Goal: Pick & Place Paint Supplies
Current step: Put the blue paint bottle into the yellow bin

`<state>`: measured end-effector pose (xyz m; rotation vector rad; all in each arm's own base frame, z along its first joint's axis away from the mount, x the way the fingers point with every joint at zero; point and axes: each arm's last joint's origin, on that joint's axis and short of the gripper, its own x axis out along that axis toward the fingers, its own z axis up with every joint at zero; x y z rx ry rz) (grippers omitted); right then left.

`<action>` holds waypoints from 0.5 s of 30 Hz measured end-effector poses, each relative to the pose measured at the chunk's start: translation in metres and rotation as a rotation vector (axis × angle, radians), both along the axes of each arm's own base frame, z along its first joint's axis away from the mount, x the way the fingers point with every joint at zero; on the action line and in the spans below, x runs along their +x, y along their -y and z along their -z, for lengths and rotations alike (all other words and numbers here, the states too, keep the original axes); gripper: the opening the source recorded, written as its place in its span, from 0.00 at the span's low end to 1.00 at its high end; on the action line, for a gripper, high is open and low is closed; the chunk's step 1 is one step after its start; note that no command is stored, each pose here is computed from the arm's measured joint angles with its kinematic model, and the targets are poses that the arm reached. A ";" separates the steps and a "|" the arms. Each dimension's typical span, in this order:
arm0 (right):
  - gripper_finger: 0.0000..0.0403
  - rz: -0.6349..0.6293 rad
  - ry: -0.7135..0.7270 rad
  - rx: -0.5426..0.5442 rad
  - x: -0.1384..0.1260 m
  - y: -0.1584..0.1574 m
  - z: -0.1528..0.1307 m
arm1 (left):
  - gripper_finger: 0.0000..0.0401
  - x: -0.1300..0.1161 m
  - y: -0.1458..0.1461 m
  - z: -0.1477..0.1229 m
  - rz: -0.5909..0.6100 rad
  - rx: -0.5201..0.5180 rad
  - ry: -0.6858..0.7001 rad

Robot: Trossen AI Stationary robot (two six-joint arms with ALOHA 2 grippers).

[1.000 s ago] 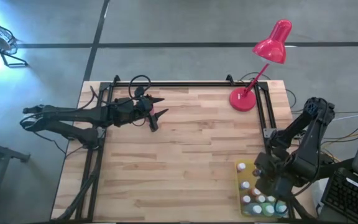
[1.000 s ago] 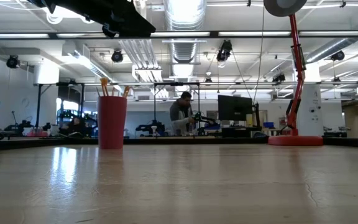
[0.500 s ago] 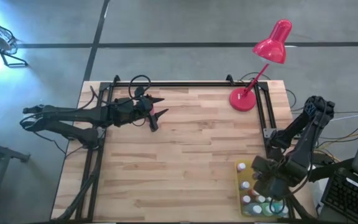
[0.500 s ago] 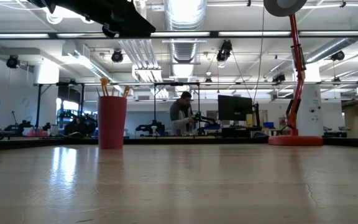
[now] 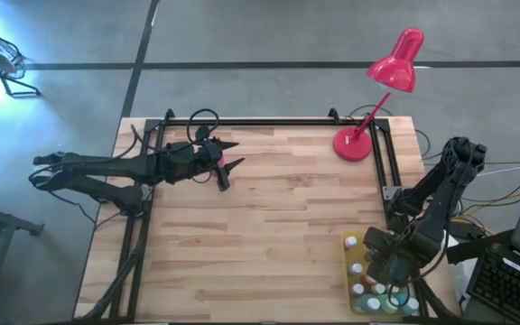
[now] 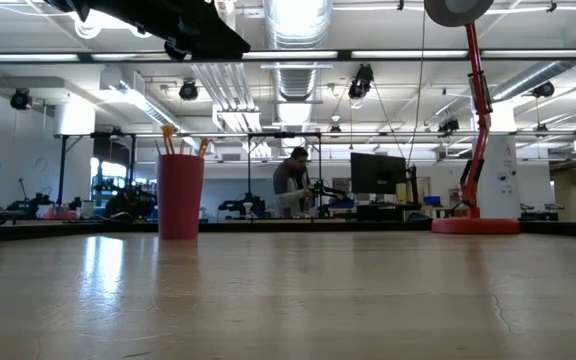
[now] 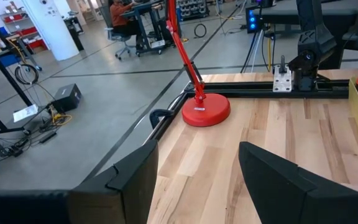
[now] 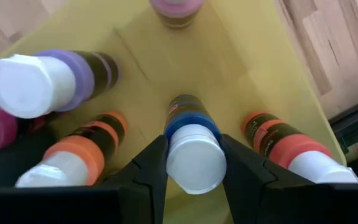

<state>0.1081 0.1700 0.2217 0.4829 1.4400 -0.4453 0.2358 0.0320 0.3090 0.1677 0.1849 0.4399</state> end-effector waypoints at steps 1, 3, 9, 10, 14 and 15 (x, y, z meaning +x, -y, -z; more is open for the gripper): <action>0.27 0.000 0.000 -0.001 0.000 0.000 0.000 | 0.57 0.000 0.000 0.000 0.000 0.000 0.000; 0.27 -0.009 -0.002 -0.005 -0.001 0.001 0.001 | 0.57 0.000 0.000 0.000 0.000 0.000 -0.001; 0.27 -0.016 -0.001 -0.003 -0.001 0.001 0.004 | 0.57 0.000 0.000 0.000 0.000 0.000 -0.001; 0.27 -0.017 -0.002 -0.003 -0.001 0.001 0.005 | 0.57 0.000 0.000 0.000 0.000 0.000 0.000; 0.29 -0.030 -0.003 -0.005 -0.001 0.001 0.005 | 0.57 0.000 0.000 0.000 0.000 0.000 -0.001; 0.30 -0.030 -0.006 -0.002 -0.001 0.001 0.005 | 0.57 0.000 0.000 0.000 0.000 0.000 0.000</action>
